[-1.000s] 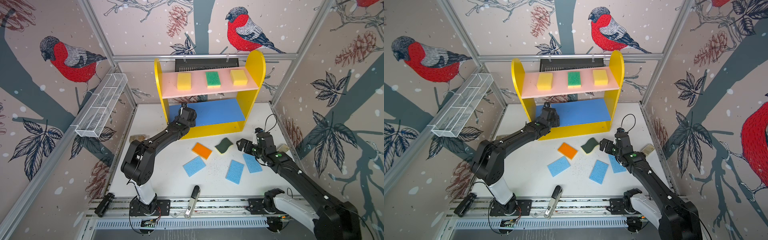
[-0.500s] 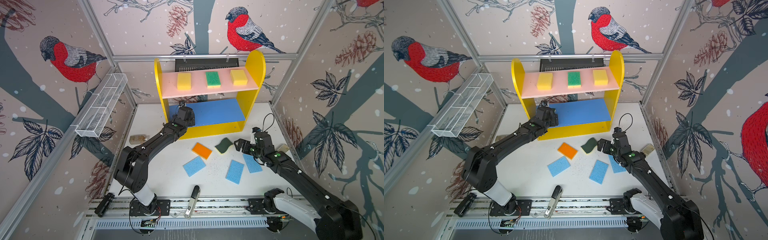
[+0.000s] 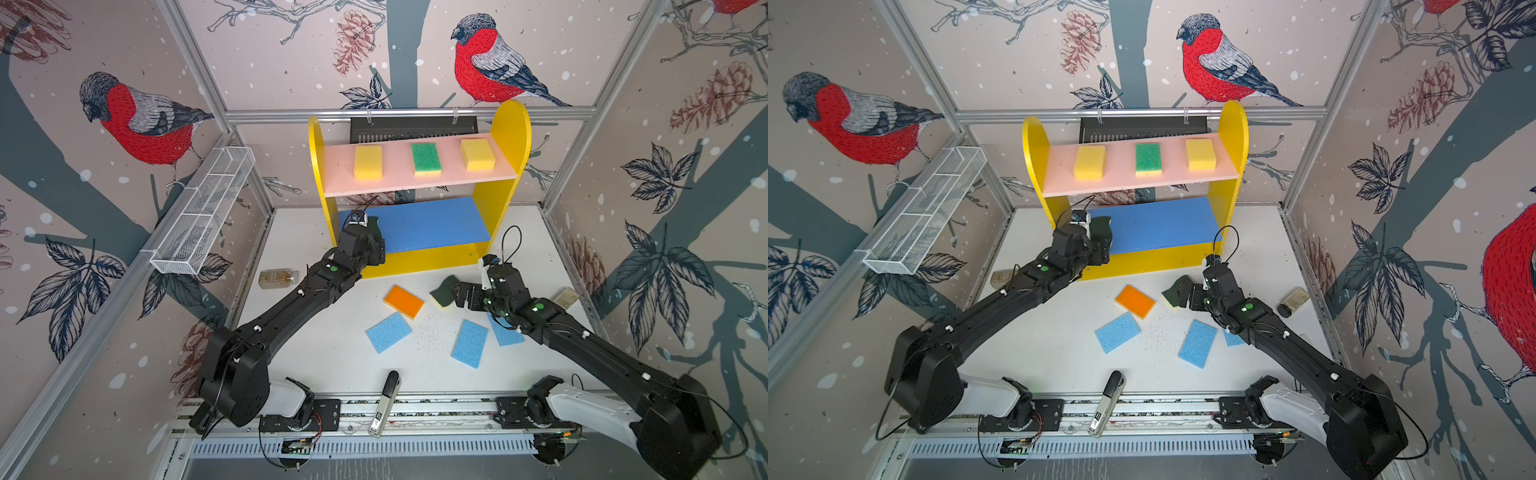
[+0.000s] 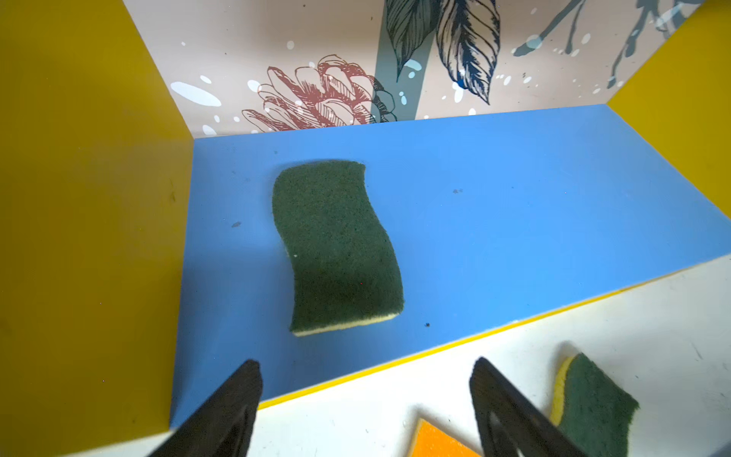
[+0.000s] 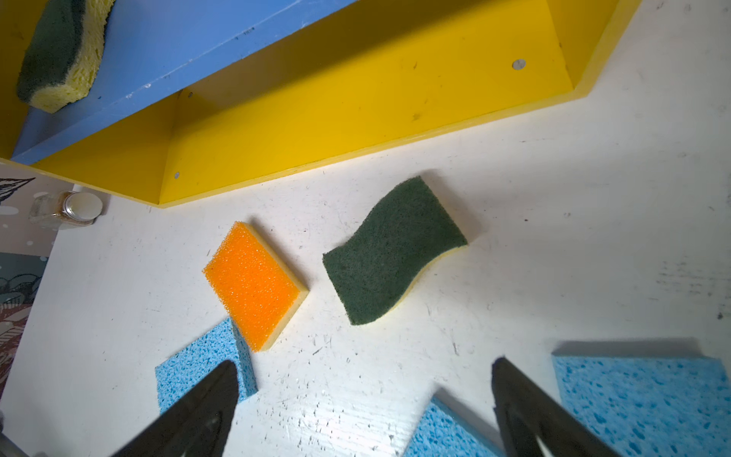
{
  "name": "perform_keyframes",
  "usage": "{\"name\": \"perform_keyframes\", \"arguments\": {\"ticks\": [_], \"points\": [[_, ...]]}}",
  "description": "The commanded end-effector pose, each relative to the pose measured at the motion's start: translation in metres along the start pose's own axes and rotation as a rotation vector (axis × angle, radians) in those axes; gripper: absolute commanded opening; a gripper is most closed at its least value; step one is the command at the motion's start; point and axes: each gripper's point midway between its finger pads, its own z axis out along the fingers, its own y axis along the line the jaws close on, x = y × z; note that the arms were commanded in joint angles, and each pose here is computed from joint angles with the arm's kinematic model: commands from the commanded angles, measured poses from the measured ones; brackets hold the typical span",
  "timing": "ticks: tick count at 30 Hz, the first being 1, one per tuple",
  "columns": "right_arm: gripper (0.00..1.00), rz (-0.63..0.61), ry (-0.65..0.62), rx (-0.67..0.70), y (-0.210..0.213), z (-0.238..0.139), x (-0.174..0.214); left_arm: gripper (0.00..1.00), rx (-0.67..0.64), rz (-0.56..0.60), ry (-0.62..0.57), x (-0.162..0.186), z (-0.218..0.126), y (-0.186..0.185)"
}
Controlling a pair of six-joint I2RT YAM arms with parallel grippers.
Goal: Place and organize the cleaning sponges onto the shelf
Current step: 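Withdraw the left gripper while the right gripper moves over the other green sponge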
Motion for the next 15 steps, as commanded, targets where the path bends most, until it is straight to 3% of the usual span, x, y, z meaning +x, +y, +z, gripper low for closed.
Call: {"name": "perform_keyframes", "arguments": {"ticks": [1, 15], "points": [[1.0, 0.007, -0.029, 0.011, 0.003, 0.002, -0.007, 0.83, 0.04, -0.005, -0.052, -0.01, -0.014, -0.003], [1.0, 0.148, 0.03, 0.051, 0.005, 0.023, 0.015, 0.82, 0.089, -0.021, 0.056, 0.046, -0.049, 0.001]]}}
